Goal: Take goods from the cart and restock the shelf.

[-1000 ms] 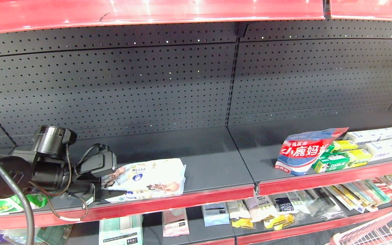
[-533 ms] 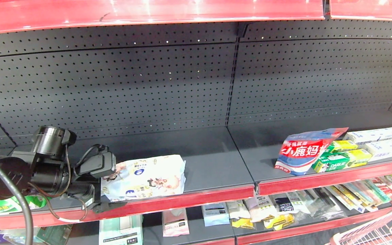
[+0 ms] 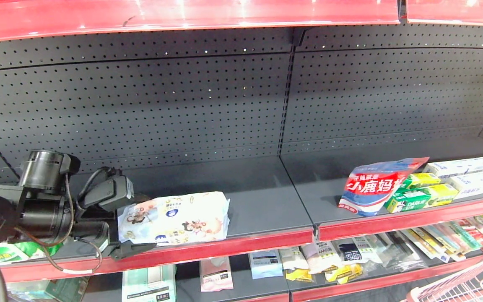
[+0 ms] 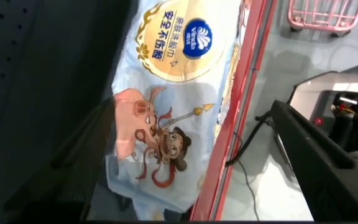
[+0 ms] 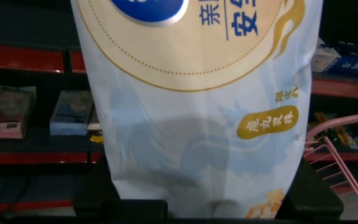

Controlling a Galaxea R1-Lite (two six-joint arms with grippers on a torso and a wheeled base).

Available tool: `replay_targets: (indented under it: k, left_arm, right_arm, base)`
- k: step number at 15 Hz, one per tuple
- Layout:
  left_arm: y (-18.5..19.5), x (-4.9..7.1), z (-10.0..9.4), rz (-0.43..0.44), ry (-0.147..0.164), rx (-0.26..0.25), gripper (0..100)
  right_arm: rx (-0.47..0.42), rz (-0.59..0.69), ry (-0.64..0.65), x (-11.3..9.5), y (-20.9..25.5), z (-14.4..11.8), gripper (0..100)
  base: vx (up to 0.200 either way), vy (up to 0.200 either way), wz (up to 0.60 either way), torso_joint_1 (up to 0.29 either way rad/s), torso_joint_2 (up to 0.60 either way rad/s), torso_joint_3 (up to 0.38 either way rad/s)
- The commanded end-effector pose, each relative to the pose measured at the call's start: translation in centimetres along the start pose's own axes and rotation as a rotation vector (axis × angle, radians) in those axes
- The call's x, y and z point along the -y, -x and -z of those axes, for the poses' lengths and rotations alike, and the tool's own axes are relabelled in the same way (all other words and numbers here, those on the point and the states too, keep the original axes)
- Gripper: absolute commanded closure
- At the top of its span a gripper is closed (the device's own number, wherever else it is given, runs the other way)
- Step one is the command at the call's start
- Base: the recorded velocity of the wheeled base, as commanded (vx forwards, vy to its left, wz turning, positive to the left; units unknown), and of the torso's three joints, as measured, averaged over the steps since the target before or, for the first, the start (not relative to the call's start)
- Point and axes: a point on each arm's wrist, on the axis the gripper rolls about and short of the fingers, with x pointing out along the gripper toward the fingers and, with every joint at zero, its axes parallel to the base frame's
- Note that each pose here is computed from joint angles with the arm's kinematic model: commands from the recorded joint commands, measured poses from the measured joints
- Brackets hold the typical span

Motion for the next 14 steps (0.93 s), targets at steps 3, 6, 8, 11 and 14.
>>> replay_targets:
  k: [3,6,8,11,14]
  left_arm:
    - [2.1,0.2,-1.9,-0.066,0.034,0.053,0]
    - [3.1,-0.2,-2.9,-0.152,0.149,0.105,0]
    - [3.4,-1.0,-3.3,-0.285,0.204,0.109,0]
    - [3.5,-0.9,-2.5,-0.623,0.370,0.074,0]
    - [4.1,0.1,-1.9,-0.814,0.528,0.138,0]
  right_arm:
    - [-0.002,-0.005,0.001,0.0,0.0,0.0,100]
    - [-0.003,-0.008,0.001,0.0,0.0,0.1,100]
    - [-0.004,-0.008,0.001,0.0,-0.1,0.1,100]
    - [-0.009,-0.008,0.002,-0.1,-0.1,0.2,100]
    - [-0.024,-0.002,0.004,-0.2,-0.3,0.5,100]
  base:
    - [0.000,0.000,0.00,0.000,0.00,0.000]
    - [0.000,0.000,0.00,0.000,0.00,0.000]
    - [0.000,0.000,0.00,0.000,0.00,0.000]
    - [0.000,0.000,0.00,0.000,0.00,0.000]
    - [0.000,0.000,0.00,0.000,0.00,0.000]
